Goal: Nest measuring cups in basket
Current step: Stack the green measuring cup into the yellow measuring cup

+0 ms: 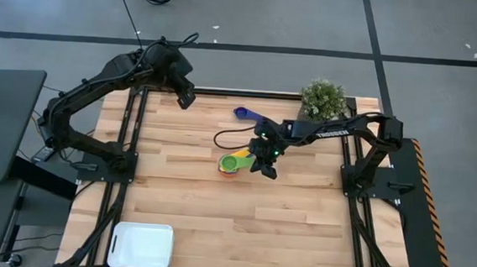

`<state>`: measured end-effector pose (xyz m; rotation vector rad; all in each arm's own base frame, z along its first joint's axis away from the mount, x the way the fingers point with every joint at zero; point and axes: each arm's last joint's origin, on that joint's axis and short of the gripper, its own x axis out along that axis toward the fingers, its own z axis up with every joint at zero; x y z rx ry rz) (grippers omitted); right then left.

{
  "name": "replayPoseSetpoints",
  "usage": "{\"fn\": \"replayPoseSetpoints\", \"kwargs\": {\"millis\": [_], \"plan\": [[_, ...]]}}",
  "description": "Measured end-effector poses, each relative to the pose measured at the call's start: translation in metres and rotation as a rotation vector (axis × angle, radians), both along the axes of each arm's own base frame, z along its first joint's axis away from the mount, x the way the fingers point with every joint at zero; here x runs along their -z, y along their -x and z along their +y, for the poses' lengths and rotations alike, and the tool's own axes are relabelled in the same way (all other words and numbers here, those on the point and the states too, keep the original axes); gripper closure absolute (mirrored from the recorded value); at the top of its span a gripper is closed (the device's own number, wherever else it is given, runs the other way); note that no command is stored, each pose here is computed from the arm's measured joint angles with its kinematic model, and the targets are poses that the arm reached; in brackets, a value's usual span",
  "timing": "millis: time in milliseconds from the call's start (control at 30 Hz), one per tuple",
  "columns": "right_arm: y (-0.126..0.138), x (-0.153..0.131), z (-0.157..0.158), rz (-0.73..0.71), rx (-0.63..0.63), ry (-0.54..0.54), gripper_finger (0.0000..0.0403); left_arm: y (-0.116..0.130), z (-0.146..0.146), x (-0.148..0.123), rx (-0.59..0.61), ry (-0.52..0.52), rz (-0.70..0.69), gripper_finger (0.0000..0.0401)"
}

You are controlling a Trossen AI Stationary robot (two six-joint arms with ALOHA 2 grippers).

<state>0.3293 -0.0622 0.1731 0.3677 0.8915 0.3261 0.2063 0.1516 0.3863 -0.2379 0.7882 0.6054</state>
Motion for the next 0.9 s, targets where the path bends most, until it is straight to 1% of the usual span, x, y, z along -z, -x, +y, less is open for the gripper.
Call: {"fn": "replayPoseSetpoints", "kwargs": {"millis": [200,400,533,733,900], "plan": [[0.002,0.006,-0.001,-0.020,0.021,0.047,0.0402,0.000,0.000,0.000,0.000,0.000,0.000,0.0395],[-0.001,0.005,-0.005,-0.054,0.054,0.127,0.0403,0.000,0.000,0.000,0.000,0.001,0.000,0.0395],[-0.001,0.005,-0.008,-0.061,0.058,0.142,0.0403,0.000,0.000,0.000,0.000,0.001,0.000,0.0395],[0.000,0.005,-0.017,-0.068,0.083,0.214,0.0403,0.000,0.000,0.000,-0.001,0.001,0.000,0.0395],[0.001,0.005,-0.023,-0.067,0.100,0.221,0.0403,0.000,0.000,0.000,-0.001,0.001,0.000,0.0395]]}}
